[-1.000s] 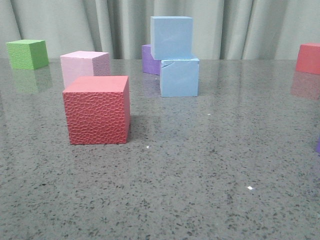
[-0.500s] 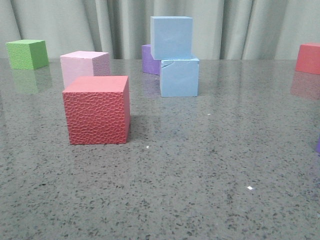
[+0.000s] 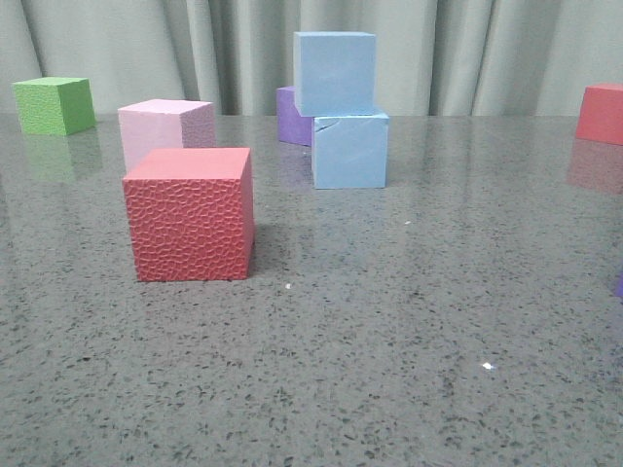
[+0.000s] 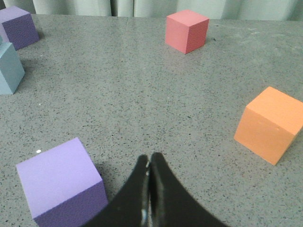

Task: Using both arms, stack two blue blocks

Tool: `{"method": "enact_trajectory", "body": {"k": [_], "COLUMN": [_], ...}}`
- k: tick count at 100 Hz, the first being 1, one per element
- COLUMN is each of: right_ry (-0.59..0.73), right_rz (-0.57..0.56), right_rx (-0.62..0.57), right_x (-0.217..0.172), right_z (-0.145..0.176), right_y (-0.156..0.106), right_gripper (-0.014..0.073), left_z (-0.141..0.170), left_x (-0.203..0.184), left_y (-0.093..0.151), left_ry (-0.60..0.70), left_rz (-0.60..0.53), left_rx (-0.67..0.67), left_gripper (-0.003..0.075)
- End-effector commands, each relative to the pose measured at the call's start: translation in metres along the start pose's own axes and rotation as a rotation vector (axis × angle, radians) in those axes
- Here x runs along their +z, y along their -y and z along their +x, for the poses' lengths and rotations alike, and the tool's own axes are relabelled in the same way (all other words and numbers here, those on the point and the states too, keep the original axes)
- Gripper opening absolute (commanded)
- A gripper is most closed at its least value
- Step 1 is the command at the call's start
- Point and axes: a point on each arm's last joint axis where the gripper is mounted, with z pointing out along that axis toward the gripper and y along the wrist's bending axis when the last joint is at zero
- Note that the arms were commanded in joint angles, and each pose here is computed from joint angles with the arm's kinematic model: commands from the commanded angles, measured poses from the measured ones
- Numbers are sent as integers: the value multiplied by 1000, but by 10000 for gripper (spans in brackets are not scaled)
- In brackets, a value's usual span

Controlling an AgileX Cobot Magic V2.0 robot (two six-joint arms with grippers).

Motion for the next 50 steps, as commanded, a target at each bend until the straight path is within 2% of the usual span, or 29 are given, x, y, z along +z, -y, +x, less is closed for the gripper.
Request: {"method": "enact_trajectory", "body": {"k": [1, 9, 25, 50], "right_ry": [101, 101, 101, 101], "right_rz": [4, 4, 4, 4], "right_rx": [-21, -21, -21, -21], "right_x": [-3, -3, -3, -3], "right_z": [-14, -14, -14, -14], "right_y": [0, 0, 0, 0], "right_gripper": [-69, -69, -69, -69], "left_z": [-4, 7, 23, 31], "left_x": [0, 2, 5, 4], "left_y": [-4, -4, -2, -1], "left_ry": [114, 116, 147, 205], "left_rz": [-44, -51, -59, -66], "left_rx": [-36, -74, -54, -12], "left_gripper": [-19, -19, -19, -19]}}
